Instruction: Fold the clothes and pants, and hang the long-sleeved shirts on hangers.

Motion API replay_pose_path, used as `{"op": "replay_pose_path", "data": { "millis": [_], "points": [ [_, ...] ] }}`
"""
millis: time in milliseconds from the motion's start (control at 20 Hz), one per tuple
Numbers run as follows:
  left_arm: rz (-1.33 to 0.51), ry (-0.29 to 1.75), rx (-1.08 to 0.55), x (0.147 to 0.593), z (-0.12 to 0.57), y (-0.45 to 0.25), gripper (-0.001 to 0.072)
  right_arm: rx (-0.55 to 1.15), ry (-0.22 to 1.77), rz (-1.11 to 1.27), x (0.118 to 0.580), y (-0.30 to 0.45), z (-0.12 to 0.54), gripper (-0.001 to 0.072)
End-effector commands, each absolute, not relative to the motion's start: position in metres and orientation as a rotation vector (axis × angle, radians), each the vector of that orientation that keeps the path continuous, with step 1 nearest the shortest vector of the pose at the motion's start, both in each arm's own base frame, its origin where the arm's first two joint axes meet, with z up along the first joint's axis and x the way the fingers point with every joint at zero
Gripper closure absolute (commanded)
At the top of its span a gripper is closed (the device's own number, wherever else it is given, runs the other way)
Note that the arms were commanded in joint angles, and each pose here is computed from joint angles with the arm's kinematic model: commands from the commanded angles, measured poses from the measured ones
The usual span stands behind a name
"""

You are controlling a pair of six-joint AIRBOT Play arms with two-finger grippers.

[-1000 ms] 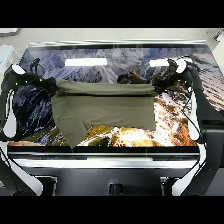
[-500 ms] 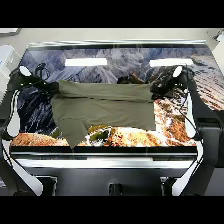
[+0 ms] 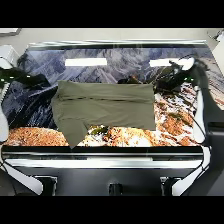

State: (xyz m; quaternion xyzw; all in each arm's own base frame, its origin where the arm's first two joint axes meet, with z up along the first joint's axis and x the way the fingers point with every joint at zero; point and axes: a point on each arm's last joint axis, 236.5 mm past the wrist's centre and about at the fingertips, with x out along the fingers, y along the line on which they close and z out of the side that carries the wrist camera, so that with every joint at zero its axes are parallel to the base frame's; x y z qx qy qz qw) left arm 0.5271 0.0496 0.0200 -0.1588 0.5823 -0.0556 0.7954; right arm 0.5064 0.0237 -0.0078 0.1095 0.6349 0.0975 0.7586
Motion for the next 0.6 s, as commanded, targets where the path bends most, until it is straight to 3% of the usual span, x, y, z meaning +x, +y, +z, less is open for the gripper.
{"op": "replay_pose_path", "data": {
  "millis": [0,250,550],
  "points": [
    [-0.058,1.343,-0.417,0.467,0.044,0.077,0.0126,0.273,1.276,0.393,0.495,0.020,0.050,0.0206],
    [-0.122,1.399,-0.574,0.360,0.013,0.050,0.0127,0.539,1.272,0.449,0.464,-0.014,0.061,0.0225],
    [-0.176,1.288,-0.862,0.288,-0.055,-0.015,0.0127,0.673,1.338,0.493,0.421,0.005,0.036,0.0225]
  ]
}}
